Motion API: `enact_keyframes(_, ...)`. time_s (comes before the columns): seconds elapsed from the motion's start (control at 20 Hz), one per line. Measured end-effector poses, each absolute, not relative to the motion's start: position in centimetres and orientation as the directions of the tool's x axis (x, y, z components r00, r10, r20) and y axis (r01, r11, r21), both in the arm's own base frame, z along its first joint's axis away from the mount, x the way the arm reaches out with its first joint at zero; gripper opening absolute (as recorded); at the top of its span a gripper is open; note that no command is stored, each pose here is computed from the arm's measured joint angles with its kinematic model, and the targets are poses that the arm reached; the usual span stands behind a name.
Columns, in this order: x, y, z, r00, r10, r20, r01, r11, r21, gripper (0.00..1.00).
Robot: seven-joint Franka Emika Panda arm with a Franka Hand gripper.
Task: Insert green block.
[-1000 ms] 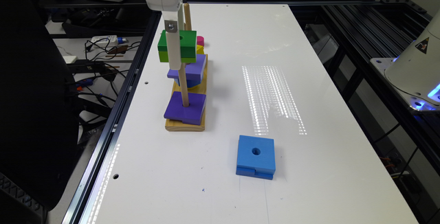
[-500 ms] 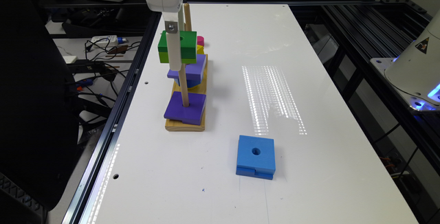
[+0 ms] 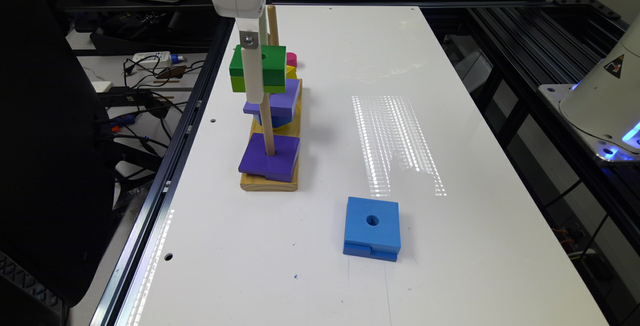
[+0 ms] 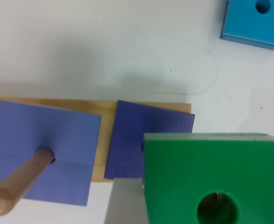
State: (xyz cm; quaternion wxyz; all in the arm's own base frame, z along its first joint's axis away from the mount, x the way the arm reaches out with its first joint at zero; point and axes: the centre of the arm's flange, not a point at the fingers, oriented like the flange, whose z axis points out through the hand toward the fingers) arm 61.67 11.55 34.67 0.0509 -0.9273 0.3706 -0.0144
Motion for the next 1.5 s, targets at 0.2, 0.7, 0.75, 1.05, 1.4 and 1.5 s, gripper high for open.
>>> enact_keyframes(0.2, 61.7, 11.5, 34.3, 0.7243, -0.6894, -0.013, -0.6868, -0.7195, -0.103, 0.0)
enact_keyframes(0.7, 61.8, 11.5, 33.8, 0.7241, -0.6895, -0.015, -0.6871, -0.7194, -0.102, 0.0)
enact_keyframes(0.75, 61.8, 11.5, 33.8, 0.7241, -0.6895, -0.015, -0.6871, -0.7194, -0.102, 0.0)
enact_keyframes(1.05, 61.8, 11.5, 33.8, 0.7242, -0.6895, -0.015, -0.687, -0.7194, -0.102, 0.0)
enact_keyframes(1.4, 61.9, 11.5, 33.5, 0.7245, -0.6891, -0.015, -0.6867, -0.7198, -0.101, 0.0)
enact_keyframes(1.5, 61.9, 11.5, 33.5, 0.7249, -0.6888, -0.015, -0.6864, -0.7202, -0.101, 0.0)
